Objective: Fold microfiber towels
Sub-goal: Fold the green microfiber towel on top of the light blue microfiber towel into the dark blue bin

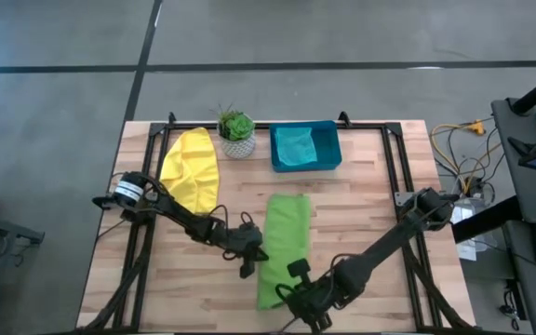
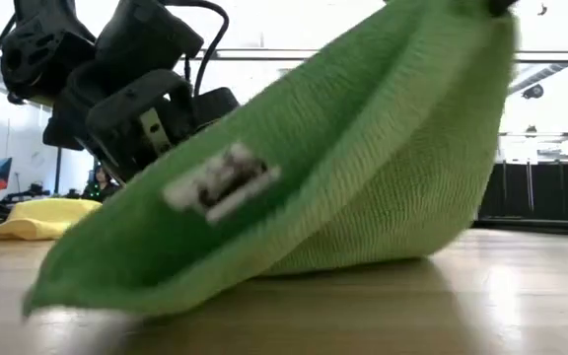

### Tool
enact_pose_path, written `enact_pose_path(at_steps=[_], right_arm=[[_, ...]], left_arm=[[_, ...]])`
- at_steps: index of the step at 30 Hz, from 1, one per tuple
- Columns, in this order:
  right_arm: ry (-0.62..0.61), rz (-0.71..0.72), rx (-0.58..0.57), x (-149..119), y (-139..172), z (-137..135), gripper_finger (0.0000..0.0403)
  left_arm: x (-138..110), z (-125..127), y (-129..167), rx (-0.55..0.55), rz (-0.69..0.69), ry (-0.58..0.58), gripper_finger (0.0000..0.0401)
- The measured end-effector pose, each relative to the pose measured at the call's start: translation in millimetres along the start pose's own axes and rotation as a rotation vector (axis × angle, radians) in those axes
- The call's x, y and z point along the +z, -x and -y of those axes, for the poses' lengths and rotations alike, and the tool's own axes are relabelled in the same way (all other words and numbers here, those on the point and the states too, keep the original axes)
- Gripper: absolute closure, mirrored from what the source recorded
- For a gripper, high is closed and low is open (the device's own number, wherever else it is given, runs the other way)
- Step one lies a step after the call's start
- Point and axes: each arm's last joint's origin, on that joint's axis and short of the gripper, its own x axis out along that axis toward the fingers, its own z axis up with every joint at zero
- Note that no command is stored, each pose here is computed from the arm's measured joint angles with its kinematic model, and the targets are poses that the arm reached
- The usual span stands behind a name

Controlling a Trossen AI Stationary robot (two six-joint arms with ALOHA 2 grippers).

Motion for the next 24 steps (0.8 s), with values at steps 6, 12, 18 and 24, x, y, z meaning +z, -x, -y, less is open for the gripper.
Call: enact_pose_path(at_steps=[6, 12, 18, 24], right_arm=[[-0.068, 0.026, -0.027, 2, 16, 29, 0.0394], [-0.119, 0.007, -0.061, -6, 17, 57, 0.0394], [-0.117, -0.048, -0.038, -17, 6, 75, 0.0394], [-0.099, -0.082, -0.036, -33, 4, 91, 0.0394]], left_arm=[[-2, 2, 0, -0.058, -0.044, -0.035, 0.0401], [-2, 2, 0, -0.08, -0.055, -0.046, 0.0401], [2, 5, 3, -0.09, -0.04, -0.054, 0.0401], [24, 8, 24, 0.063, 0.106, -0.1, 0.0401]])
